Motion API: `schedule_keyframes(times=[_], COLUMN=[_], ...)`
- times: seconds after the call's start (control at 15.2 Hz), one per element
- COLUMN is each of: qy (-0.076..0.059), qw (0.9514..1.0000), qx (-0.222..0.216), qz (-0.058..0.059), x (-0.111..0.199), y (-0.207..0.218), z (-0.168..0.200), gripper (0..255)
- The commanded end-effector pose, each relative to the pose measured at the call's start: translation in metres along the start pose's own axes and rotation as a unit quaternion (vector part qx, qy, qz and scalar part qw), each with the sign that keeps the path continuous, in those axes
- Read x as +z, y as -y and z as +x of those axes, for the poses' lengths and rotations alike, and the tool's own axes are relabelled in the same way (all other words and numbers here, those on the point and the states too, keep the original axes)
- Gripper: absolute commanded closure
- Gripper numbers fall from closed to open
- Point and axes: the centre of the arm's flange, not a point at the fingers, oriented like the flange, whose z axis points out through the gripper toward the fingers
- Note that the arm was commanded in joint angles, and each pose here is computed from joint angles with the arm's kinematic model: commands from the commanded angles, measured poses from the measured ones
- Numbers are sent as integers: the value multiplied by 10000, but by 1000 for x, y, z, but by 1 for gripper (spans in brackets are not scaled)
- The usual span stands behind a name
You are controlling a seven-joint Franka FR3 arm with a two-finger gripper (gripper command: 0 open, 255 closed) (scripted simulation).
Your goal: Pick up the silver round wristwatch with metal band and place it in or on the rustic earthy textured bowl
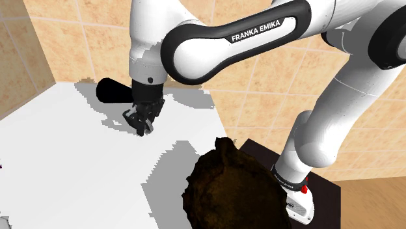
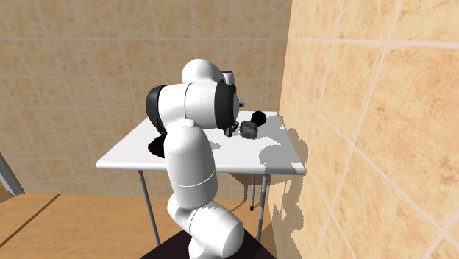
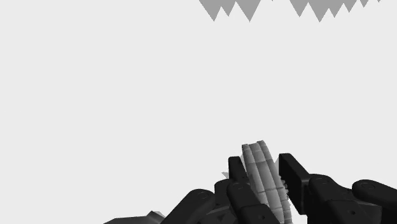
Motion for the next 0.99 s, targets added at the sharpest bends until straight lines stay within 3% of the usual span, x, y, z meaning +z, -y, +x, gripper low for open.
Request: schedule_keyframes(times=[0.0, 0.2, 0.92], qy=[0, 0, 0], qw=[10000, 10000, 10000], qx=[0, 0, 0], qz=[0, 0, 0], x=[0, 0, -57], y=[0, 0, 3], z=[0, 0, 7], gripper=[255, 255, 255])
